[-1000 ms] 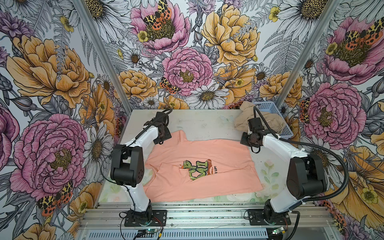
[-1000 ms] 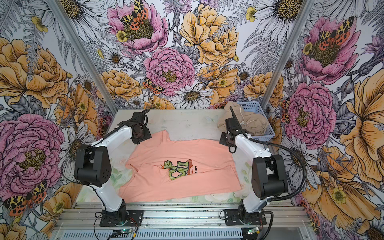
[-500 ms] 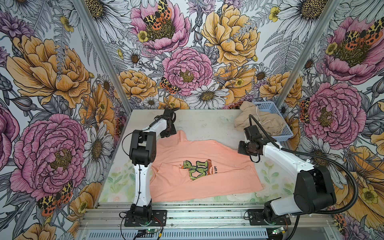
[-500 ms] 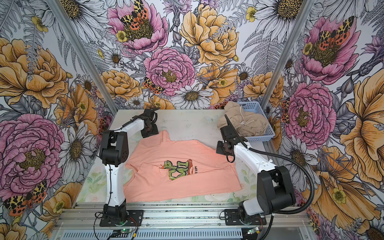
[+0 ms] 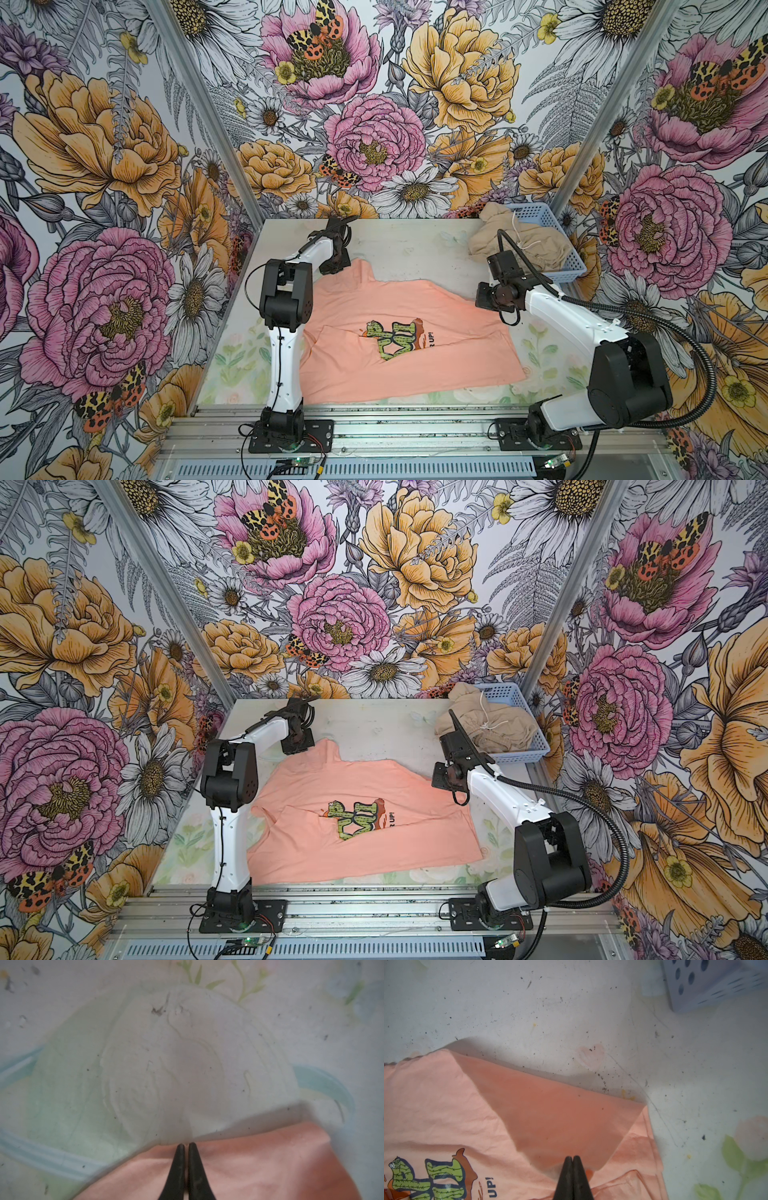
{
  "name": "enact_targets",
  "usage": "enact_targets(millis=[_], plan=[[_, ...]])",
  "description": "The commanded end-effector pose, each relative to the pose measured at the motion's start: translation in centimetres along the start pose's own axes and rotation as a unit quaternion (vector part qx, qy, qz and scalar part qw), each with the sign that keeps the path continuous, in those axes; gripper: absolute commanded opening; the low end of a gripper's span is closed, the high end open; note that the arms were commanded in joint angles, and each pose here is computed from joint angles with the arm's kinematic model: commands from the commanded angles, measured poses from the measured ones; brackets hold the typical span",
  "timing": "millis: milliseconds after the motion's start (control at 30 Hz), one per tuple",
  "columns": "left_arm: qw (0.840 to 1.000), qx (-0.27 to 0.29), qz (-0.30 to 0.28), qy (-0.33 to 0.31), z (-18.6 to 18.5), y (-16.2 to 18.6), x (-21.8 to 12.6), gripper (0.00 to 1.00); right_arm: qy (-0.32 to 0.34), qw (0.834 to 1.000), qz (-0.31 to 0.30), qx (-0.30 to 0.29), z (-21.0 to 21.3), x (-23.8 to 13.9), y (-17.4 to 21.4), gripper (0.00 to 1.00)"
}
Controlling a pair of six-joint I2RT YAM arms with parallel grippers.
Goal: Fold and stack the mixed laundry pile
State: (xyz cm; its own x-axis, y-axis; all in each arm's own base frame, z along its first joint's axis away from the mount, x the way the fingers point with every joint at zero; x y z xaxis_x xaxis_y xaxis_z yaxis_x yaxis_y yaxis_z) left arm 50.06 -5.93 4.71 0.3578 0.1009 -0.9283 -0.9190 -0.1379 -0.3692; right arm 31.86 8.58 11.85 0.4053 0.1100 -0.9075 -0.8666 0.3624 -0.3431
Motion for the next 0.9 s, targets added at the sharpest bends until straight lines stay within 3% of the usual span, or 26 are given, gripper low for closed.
enact_targets(millis=[0, 133, 333, 433, 533, 600, 667, 767, 867], plan=[[0.999, 0.008, -0.040, -0.001, -0.3, -0.4, -4.3, 0.03, -0.011, 1.000, -0.023, -0.003, 0.7, -1.2, -0.9, 0.00], [0.997, 0.023, -0.071, -0.007, -0.8, 1.3, -7.6, 0.03, -0.009, 1.000, -0.027, -0.006, 0.6, -1.4, -0.9, 0.00], [0.991, 0.081, -0.110, -0.004, -2.9, 7.8, -12.8, 0.06, -0.005, 1.000, -0.020, -0.011, 0.3, -1.0, -0.4, 0.00], [0.988, 0.122, -0.096, 0.026, -4.7, 12.9, -13.8, 0.19, -0.003, 1.000, -0.014, -0.014, 0.1, -0.7, -0.2, 0.00], [0.984, 0.148, -0.084, 0.049, -5.4, 17.3, -14.3, 0.48, 0.000, 1.000, -0.011, -0.015, 0.0, -0.4, -0.1, 0.00], [0.984, 0.135, -0.099, 0.060, -4.9, 17.9, -15.3, 0.64, 0.002, 1.000, -0.009, -0.016, 0.0, -0.2, -0.1, 0.00], [0.984, 0.101, -0.127, 0.069, -3.8, 17.0, -16.4, 0.70, 0.002, 1.000, -0.008, -0.018, 0.1, -0.1, -0.2, 0.00], [0.982, 0.022, -0.162, 0.098, -1.8, 14.4, -17.2, 0.72, 0.000, 1.000, -0.008, -0.018, 0.3, 0.0, -0.4, 0.00], [0.983, -0.045, -0.146, 0.106, 0.4, 12.2, -15.4, 0.72, -0.003, 1.000, -0.011, -0.016, 0.5, 0.0, -0.6, 0.00]])
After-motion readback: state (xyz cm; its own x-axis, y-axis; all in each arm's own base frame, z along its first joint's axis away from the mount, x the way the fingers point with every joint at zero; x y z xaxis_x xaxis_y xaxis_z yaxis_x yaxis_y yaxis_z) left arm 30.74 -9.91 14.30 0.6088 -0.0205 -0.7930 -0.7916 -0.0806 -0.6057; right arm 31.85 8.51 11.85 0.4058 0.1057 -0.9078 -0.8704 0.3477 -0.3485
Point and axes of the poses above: each gripper's point midway between its finger pads, its own x axis out along the fingers, its own z axis along the line the jaws close on, y = z × x, the point moved 2 cm from there along -x, back along the fingers, and after that the axes turned 9 degrees about x, right-handed, at the moved point
